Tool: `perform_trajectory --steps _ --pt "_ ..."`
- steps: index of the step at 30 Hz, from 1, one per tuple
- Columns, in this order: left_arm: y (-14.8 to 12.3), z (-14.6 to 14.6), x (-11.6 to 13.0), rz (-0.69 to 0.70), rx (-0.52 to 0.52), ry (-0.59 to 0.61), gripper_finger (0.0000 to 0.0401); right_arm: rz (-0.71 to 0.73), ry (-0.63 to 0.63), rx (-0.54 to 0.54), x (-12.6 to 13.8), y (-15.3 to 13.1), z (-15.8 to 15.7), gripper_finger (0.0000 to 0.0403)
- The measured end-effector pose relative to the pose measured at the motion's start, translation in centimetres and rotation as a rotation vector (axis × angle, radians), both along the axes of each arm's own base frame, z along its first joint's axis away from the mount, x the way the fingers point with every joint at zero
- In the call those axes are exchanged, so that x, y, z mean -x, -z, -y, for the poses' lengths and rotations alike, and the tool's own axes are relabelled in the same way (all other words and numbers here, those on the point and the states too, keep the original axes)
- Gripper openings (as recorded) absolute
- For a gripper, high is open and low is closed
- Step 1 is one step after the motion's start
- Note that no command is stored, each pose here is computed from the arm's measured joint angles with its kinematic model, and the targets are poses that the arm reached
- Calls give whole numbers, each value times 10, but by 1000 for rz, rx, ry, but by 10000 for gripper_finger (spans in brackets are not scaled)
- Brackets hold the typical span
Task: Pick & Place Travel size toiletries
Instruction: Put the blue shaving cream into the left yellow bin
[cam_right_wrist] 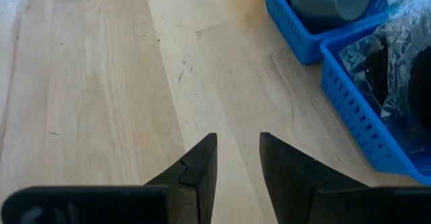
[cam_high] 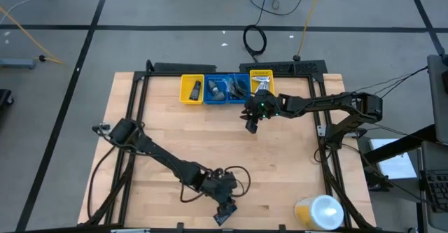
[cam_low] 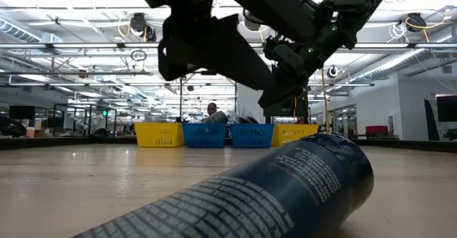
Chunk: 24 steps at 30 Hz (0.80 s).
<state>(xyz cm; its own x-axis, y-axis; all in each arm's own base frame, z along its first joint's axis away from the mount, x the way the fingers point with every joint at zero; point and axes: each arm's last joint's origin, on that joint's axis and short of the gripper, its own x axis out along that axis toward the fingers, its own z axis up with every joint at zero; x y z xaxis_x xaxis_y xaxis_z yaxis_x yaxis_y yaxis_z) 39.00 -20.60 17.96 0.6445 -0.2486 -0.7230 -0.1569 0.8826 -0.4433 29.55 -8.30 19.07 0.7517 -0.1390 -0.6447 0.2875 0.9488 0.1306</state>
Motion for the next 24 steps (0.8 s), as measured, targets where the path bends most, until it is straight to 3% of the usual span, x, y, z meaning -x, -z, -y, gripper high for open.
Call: perform_trajectory --steps 9,24 --pt "15 7 -5 -91 76 -30 193 -5 -11 10 0 0 0 107" --pt "33 13 -11 -107 139 -51 184 -3 -11 12 0 0 0 107"
